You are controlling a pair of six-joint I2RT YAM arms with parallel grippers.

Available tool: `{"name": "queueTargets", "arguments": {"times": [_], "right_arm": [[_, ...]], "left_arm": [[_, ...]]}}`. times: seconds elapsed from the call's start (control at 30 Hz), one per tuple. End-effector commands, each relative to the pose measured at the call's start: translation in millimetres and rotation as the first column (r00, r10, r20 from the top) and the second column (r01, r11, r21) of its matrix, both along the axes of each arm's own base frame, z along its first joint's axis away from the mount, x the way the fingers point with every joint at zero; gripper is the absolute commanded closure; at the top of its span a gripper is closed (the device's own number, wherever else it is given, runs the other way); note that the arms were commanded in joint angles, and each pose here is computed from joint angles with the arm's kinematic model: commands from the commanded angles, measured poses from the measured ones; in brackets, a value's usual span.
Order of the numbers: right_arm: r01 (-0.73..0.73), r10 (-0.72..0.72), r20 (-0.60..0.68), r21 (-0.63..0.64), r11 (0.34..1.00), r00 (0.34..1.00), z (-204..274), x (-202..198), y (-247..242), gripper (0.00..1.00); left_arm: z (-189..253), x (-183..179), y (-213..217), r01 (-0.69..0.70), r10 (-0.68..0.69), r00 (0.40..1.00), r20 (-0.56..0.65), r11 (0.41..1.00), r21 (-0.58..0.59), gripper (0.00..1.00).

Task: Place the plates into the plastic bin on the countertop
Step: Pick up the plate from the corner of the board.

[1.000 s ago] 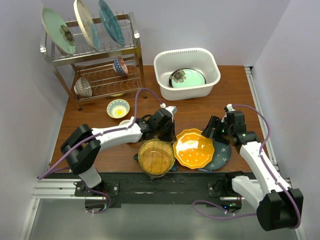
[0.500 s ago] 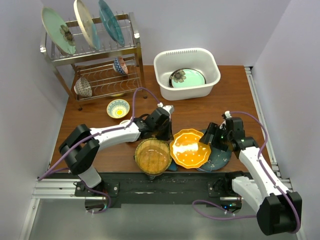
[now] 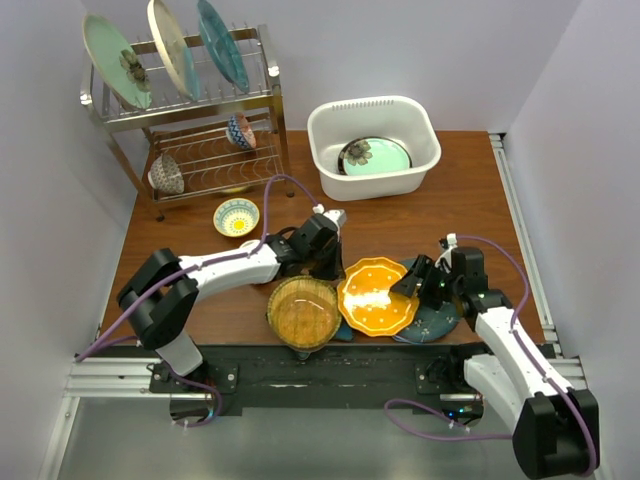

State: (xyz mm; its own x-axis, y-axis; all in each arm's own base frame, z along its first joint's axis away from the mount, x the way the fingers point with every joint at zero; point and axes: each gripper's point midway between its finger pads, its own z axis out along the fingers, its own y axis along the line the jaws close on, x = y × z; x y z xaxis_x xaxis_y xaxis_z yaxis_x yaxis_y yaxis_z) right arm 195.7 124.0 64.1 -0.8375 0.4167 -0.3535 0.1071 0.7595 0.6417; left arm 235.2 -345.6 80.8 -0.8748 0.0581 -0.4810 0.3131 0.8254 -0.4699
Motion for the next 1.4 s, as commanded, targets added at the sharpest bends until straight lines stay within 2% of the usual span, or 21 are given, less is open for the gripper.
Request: {"name": "queueTargets", "arguments": {"times": [0.0, 0.03, 0.07, 0.17, 0.57, 0.87, 0.93, 1.03, 1.07, 1.13, 1.17, 1.37], "right_arm": [[-0.027, 0.031, -0.034, 0.108, 0.994, 0.999, -5, -12, 16, 0.48], [-0.028, 0.031, -0.029, 0.113, 0.993, 0.999, -4, -12, 17, 0.52], [-0.03, 0.033, -0.025, 0.115, 0.993, 0.999, -3, -11, 17, 0.66], [-0.03, 0.031, -0.006, 0.121, 0.992, 1.0, 3, -10, 17, 0.84], [-0.027, 0.024, 0.025, 0.128, 0.991, 0.999, 15, -9, 18, 1.0], [-0.03, 0.024, 0.047, 0.122, 0.992, 0.999, 27, -5, 17, 1.0], [-0.031, 0.024, 0.058, 0.117, 0.993, 0.998, 31, -3, 16, 1.0], [-0.03, 0.022, 0.07, 0.117, 0.993, 0.997, 37, 0, 16, 1.0], [-0.031, 0.023, 0.073, 0.118, 0.993, 0.997, 39, 0, 17, 1.0], [-0.036, 0.026, 0.083, 0.117, 0.992, 0.996, 43, 1, 17, 1.0], [-0.037, 0.026, 0.089, 0.118, 0.992, 0.996, 45, 2, 17, 1.0], [-0.049, 0.037, 0.113, 0.113, 0.992, 0.993, 58, 6, 18, 1.0]], "left_arm": [[4, 5, 2, 0.005, -0.005, 1.0, 0.028, 1.0, 0.001, 1.0], [4, 5, 0, 0.008, -0.008, 1.0, 0.027, 1.0, -0.002, 1.0], [4, 5, 0, 0.008, -0.008, 1.0, 0.026, 1.0, -0.003, 1.0], [4, 6, 0, 0.011, -0.011, 1.0, 0.027, 1.0, -0.005, 1.0], [8, 6, -3, 0.019, -0.019, 0.999, 0.033, 1.0, -0.012, 1.0], [29, 12, 1, -0.004, 0.006, 0.996, 0.085, 1.0, -0.024, 0.99], [33, 13, 3, -0.008, 0.01, 0.995, 0.095, 1.0, -0.022, 0.95], [37, 14, 5, -0.011, 0.013, 0.994, 0.106, 1.0, -0.017, 0.83], [41, 16, 5, -0.014, 0.016, 0.993, 0.115, 1.0, -0.019, 0.76], [44, 16, 6, -0.015, 0.017, 0.993, 0.12, 1.0, -0.017, 0.7], [46, 17, 5, -0.014, 0.016, 0.992, 0.126, 1.0, -0.019, 0.63], [59, 21, 12, -0.043, 0.045, 0.986, 0.16, 0.999, -0.013, 0.38]]}}
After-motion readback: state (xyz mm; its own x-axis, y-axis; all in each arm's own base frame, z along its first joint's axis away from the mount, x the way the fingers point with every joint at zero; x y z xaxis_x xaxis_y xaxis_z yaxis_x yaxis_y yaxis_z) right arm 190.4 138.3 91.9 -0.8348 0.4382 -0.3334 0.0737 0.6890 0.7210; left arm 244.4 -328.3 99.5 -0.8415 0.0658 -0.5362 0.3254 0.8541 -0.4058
